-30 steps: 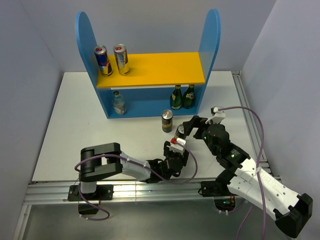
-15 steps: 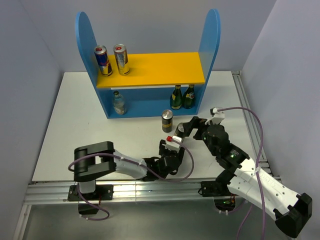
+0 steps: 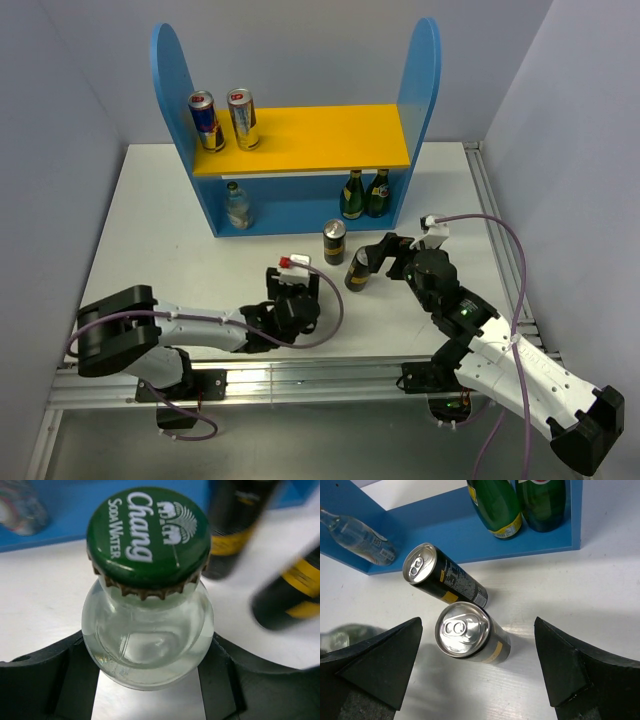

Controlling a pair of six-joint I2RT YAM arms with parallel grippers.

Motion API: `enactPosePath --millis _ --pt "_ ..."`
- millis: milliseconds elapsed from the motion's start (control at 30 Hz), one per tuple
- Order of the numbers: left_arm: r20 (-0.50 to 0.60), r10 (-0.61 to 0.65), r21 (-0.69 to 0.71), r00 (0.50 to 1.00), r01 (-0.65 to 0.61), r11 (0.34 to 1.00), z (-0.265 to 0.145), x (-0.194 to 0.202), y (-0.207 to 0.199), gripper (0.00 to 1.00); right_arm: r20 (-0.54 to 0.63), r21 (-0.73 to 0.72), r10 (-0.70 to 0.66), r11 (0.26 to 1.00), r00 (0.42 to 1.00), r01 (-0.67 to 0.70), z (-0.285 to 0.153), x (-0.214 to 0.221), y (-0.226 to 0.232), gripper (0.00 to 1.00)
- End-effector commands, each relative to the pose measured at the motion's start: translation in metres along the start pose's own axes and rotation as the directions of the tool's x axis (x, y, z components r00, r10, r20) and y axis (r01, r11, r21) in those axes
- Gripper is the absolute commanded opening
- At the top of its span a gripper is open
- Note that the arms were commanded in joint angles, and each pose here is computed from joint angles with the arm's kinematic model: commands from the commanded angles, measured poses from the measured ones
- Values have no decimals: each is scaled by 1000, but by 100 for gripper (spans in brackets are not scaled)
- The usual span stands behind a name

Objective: Place and organize the beverage onto the shelf

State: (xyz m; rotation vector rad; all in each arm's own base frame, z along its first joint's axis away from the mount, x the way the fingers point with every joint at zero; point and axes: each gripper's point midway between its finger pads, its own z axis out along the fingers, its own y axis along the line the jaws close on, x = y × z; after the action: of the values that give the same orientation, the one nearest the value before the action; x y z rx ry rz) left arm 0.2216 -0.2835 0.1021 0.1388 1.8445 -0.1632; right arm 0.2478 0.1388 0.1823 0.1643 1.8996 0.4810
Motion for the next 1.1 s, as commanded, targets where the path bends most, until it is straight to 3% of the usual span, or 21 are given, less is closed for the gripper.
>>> enactPosePath --millis 0,67,300,633,1067 --pt "149 -161 -86 976 175 981 16 -57 33 0 39 -15 15 1000 999 -15 2 -8 5 100" --pt "199 -221 -77 955 240 968 25 -74 42 0 38 -17 15 1000 999 -15 2 -7 5 100" --pt "291 -209 -144 934 258 955 78 -106 88 0 38 -19 16 1000 999 -15 1 -7 5 100" --pt "318 -190 -176 929 255 951 141 -123 108 0 33 -13 11 1000 999 -11 3 -5 4 100" --pt "316 -206 -222 926 283 933 184 -127 133 0 16 -6 2 1000 1000 -2 10 3 3 100"
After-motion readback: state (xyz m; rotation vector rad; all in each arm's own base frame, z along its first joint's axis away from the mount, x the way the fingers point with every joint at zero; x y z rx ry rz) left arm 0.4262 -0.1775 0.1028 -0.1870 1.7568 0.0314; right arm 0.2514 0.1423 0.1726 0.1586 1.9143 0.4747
